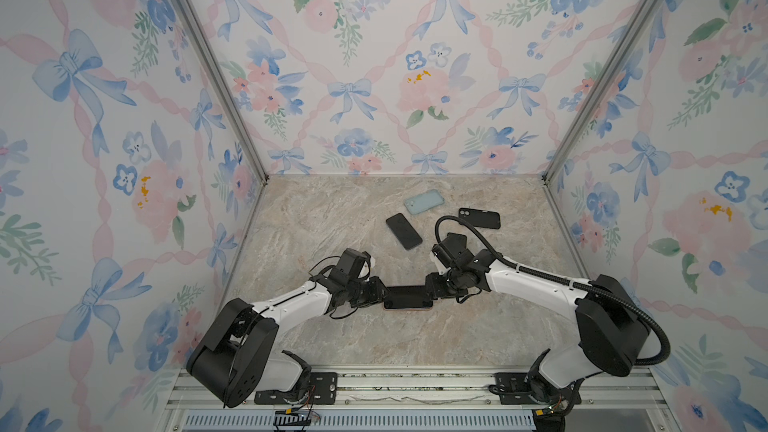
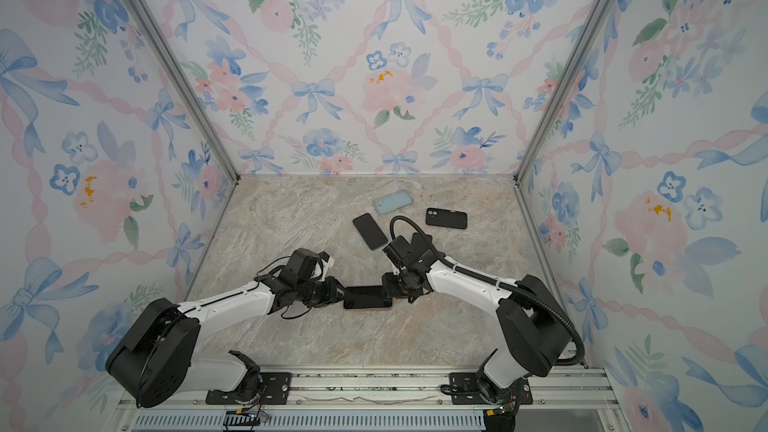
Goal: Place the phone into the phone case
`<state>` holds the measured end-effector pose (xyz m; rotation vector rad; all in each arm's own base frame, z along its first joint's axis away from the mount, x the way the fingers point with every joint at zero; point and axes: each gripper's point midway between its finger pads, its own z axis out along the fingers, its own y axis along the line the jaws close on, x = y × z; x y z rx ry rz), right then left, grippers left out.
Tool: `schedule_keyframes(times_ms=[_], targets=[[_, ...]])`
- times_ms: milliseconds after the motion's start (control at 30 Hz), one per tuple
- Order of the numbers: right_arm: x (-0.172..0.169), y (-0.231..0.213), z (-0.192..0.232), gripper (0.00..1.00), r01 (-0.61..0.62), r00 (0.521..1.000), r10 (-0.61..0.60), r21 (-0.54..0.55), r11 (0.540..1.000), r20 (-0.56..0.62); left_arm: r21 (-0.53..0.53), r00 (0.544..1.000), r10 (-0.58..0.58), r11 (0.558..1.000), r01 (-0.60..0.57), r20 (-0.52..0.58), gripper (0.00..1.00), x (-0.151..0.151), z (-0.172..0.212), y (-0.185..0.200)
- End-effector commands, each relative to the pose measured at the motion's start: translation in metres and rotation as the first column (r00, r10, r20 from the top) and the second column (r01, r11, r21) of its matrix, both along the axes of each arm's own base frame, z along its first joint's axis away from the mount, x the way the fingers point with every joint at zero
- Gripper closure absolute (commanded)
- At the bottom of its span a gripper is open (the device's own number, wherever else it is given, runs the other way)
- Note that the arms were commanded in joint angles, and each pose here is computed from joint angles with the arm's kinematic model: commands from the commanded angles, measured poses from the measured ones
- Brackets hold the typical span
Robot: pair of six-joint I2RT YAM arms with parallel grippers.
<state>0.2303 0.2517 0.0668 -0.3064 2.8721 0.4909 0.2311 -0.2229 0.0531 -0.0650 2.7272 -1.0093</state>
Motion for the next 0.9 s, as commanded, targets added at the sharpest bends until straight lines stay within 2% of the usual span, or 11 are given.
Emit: schedule_keyframes(times_ms=[0, 400, 867], targets=[[-0.013, -0.008, -0.01, 0.48, -0.025, 1.0, 0.025, -0.039, 0.999, -0.018, 0.027, 0.999, -0.019, 0.999, 0.02, -0.03, 0.66, -0.006, -0.009, 0.004], [-0.018, 0.006, -0.028, 0.63, -0.043, 0.997, 0.044, 0.019, 0.999, -0.063, 0.043, 0.997, -0.02, 0.999, 0.023, -0.069, 0.65, -0.005, -0.021, 0.003], [-0.027, 0.015, -0.041, 0.72, -0.063, 0.991, 0.066, 0.031, 0.998, -0.115, 0.007, 0.996, -0.029, 1.0, 0.03, -0.088, 0.67, -0.005, -0.027, -0.004]])
